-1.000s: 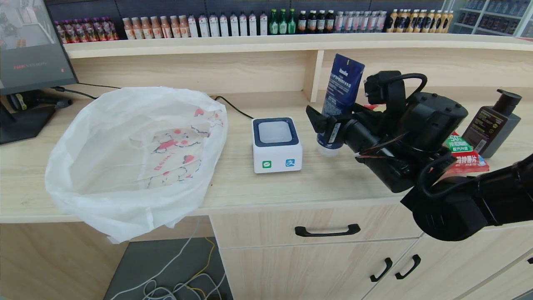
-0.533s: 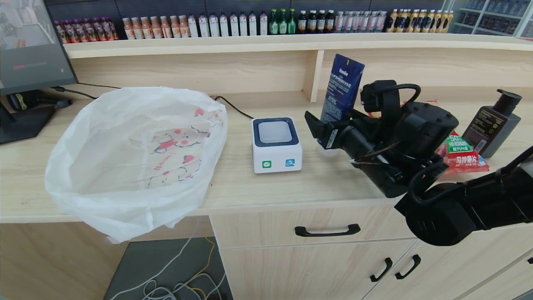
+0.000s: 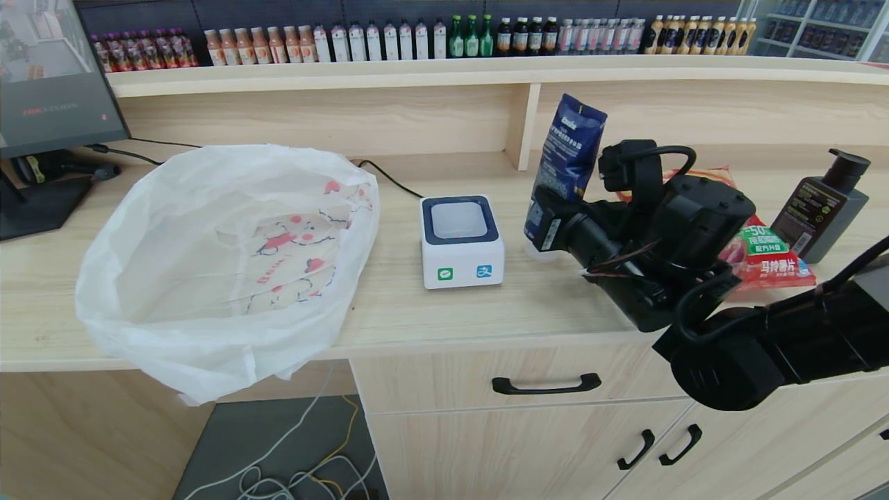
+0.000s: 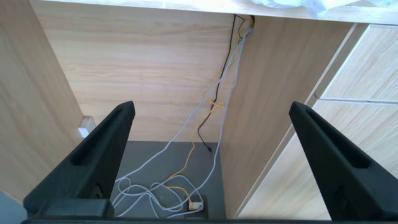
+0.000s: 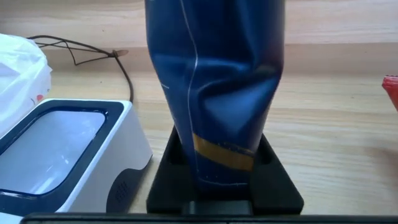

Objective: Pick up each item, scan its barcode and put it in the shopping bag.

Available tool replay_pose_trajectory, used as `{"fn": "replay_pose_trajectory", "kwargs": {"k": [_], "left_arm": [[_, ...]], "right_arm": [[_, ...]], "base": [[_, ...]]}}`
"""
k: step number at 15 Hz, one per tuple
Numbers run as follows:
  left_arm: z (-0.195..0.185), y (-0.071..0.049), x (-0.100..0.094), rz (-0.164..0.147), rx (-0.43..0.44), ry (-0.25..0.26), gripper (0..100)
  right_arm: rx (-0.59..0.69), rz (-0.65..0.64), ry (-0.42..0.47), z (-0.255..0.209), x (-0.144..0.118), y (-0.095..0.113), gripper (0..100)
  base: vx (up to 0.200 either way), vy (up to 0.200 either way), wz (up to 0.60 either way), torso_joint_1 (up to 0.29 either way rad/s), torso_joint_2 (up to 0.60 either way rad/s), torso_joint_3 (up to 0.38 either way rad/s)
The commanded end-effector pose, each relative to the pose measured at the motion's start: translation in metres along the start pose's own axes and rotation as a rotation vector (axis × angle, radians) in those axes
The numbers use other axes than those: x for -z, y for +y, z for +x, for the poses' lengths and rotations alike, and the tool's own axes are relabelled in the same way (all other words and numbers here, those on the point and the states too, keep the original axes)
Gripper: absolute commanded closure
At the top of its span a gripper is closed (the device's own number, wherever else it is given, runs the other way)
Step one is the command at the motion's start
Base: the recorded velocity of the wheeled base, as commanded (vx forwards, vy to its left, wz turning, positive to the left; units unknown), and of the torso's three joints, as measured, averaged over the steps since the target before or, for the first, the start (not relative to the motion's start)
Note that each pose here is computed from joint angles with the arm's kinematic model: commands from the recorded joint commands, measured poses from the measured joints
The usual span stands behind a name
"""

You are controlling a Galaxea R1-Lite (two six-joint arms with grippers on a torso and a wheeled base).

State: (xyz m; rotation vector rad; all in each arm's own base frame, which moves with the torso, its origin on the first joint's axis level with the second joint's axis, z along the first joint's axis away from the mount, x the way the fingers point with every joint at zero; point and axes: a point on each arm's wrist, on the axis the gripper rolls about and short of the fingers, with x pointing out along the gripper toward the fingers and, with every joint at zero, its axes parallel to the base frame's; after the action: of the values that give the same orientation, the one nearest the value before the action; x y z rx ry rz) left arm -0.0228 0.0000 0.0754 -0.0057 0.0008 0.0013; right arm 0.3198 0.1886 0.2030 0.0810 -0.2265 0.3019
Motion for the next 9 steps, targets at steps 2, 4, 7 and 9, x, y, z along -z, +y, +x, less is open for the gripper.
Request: {"fn": "replay_pose_trajectory", "kwargs": {"k": [2, 4, 7, 9], "left_arm": [[0.000, 0.000, 0.000, 0.000, 0.000, -0.001, 0], [0.000, 0.000, 0.000, 0.000, 0.000, -0.001, 0], [0.000, 0.000, 0.000, 0.000, 0.000, -0.001, 0], [0.000, 0.000, 0.000, 0.000, 0.000, -0.001, 0]], "right_arm": [[0.001, 0.000, -0.008, 0.000, -0.002, 0.000, 100], [0.001, 0.001, -0.009, 0.000, -0.003, -0.001, 100], [0.003, -0.001, -0.021, -0.002, -0.009, -0.001, 100], [0.000, -0.004, -0.033, -0.005, -0.015, -0.001, 100]], "base": [[0.000, 0.000, 0.00, 0.000, 0.00, 0.000], [0.000, 0.000, 0.00, 0.000, 0.00, 0.000], [0.000, 0.000, 0.00, 0.000, 0.00, 0.000], [0.000, 0.000, 0.00, 0.000, 0.00, 0.000]]}}
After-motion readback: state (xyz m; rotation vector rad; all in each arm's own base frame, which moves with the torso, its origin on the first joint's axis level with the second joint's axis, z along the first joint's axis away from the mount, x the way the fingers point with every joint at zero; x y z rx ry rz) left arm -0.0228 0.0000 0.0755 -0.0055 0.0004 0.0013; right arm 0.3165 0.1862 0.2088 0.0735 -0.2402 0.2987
